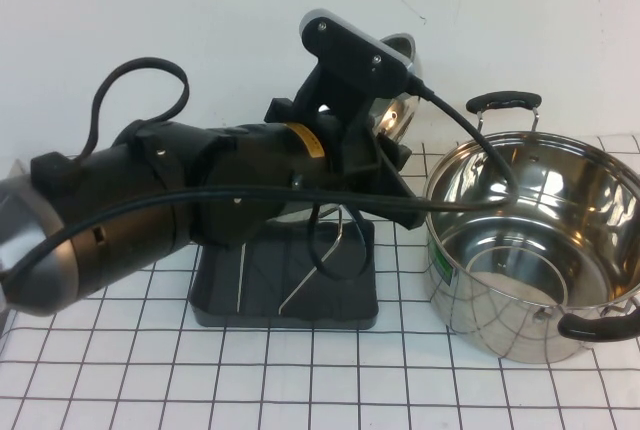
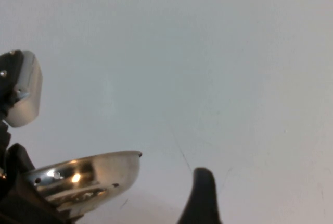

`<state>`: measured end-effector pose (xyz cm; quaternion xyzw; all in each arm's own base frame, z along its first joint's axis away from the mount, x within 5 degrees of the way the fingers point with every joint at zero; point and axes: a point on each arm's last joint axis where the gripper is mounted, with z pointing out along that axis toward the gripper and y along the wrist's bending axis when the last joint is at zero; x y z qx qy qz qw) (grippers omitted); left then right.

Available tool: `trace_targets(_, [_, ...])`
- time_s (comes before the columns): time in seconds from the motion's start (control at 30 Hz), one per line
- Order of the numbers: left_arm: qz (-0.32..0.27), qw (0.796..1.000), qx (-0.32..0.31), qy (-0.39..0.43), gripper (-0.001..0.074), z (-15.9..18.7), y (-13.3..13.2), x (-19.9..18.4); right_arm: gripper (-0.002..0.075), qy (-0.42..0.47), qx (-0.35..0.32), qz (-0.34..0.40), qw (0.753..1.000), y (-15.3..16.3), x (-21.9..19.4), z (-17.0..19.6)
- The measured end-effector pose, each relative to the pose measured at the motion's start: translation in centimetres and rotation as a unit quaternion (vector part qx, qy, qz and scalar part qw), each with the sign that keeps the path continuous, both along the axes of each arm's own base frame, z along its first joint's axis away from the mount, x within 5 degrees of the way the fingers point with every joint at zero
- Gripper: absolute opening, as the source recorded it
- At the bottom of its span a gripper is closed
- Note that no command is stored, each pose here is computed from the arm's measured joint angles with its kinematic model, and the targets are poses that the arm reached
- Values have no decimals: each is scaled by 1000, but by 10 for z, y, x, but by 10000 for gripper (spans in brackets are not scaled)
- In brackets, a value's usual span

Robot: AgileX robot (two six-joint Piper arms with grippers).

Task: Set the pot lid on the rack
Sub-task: Place the pot lid on the pot rack

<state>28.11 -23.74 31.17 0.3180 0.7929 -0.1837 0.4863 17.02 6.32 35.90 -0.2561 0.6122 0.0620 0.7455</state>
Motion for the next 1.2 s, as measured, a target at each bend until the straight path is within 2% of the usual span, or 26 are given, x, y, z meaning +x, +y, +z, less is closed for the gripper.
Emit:
trace_targets(0.3, [6, 1000, -24, -4, 89, 4, -3, -2, 544, 6, -4, -7, 1000, -1, 1, -1])
trace_targets(0.5, [-7, 999, -50, -5, 86, 26, -9, -15, 544, 9, -5, -11, 1000, -2, 1, -2])
trace_targets(0.8, [-13, 999, -46, -12, 86, 39, -3, -23, 544, 10, -5, -11, 1000, -2, 1, -2])
trace_targets(1.03, [16, 992, -126, -13, 86, 49, -6, -21, 544, 10, -5, -11, 1000, -2, 1, -2])
trace_targets(1.2, [24, 992, -127, 9, 86, 34, -13, -13, 543, 10, -5, -11, 1000, -2, 1, -2])
